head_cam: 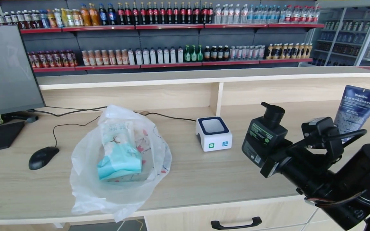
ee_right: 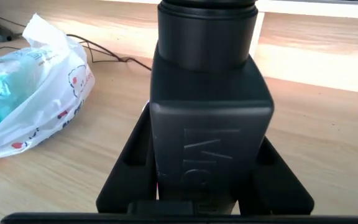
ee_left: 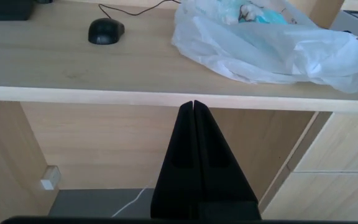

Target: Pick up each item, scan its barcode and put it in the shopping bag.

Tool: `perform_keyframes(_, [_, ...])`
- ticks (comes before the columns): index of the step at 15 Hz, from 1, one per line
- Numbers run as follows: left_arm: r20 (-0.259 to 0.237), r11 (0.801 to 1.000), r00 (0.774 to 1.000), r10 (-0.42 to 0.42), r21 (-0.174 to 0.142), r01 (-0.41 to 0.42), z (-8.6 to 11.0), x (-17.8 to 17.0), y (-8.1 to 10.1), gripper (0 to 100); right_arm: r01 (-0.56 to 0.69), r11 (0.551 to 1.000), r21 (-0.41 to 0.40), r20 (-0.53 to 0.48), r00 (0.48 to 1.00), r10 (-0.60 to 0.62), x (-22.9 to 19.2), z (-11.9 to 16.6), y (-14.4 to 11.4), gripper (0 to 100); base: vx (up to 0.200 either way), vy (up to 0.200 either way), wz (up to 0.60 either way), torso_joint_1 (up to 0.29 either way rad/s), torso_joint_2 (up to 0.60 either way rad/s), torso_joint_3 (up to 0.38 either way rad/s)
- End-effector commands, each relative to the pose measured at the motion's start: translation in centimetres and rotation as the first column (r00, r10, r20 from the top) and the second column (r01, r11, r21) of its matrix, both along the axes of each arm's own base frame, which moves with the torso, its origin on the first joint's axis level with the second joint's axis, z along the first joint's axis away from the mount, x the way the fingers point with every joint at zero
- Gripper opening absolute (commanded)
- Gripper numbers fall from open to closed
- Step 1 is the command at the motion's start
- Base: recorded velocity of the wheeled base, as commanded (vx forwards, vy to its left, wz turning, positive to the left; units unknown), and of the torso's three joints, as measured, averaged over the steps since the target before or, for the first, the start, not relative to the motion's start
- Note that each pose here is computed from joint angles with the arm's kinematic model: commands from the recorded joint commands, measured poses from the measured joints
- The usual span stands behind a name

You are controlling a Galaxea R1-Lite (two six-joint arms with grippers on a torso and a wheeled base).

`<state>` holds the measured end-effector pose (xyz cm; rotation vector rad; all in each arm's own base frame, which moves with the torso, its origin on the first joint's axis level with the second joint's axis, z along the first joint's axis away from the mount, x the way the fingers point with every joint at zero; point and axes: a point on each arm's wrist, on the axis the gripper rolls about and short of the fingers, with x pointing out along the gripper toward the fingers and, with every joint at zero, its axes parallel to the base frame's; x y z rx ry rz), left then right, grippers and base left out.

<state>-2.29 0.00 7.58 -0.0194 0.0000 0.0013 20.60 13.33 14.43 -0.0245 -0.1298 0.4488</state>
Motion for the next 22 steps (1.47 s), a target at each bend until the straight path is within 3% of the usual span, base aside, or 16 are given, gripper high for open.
perform_keyframes(1, [0.0, 1.0, 1.0, 0.0, -0.001, 0.0, 0.0, 0.0, 0.0, 0, 0.006, 1.0, -0.015, -0.022, 1.0, -0.006, -1.0, -0.4, -0.8, 0, 0.0, 0.2, 0.0, 0.002, 0.0, 0.002])
perform_keyframes(7, [0.0, 1.0, 1.0, 0.0, 0.002, 0.0, 0.0, 0.0, 0.0, 0, 0.009, 1.0, -0.007, -0.013, 1.0, -0.009, -1.2, -0.1, -1.1, 0, 0.0, 0.2, 0.0, 0.001, 0.0, 0.005])
perform_keyframes(13, [0.0, 1.0, 1.0, -0.001, 0.013, 0.001, 0.0, 0.0, 0.0, 0, 0.012, 1.0, -0.003, -0.004, 1.0, -0.012, -1.3, 0.1, -1.2, 0, 0.0, 0.0, 0.0, 0.0, 0.0, 0.0])
perform_keyframes(16, [-0.002, 1.0, 1.0, -0.001, 0.012, 0.001, -0.1, 0.0, 0.0, 0, 0.017, 1.0, -0.006, 0.038, 0.999, -0.017, -0.9, 0.9, -1.0, 0, 0.2, 0.0, 0.0, -0.006, 0.0, 0.005])
perform_keyframes(20, [0.002, 1.0, 1.0, -0.001, 0.012, 0.001, 0.0, 0.0, 0.0, 0, 0.032, 0.995, -0.093, 0.126, 0.992, -0.02, -0.4, 1.7, -0.9, 0, 0.0, 0.0, 0.0, 0.0, 0.0, 0.0])
perform_keyframes(22, [0.0, 1.0, 1.0, -0.003, 0.013, 0.003, 0.0, 0.0, 0.0, 0, -0.013, 0.959, -0.284, 0.251, 0.964, 0.087, 1.0, 2.2, -2.7, 0, 0.0, 0.0, 0.0, 0.0, 0.0, 0.0])
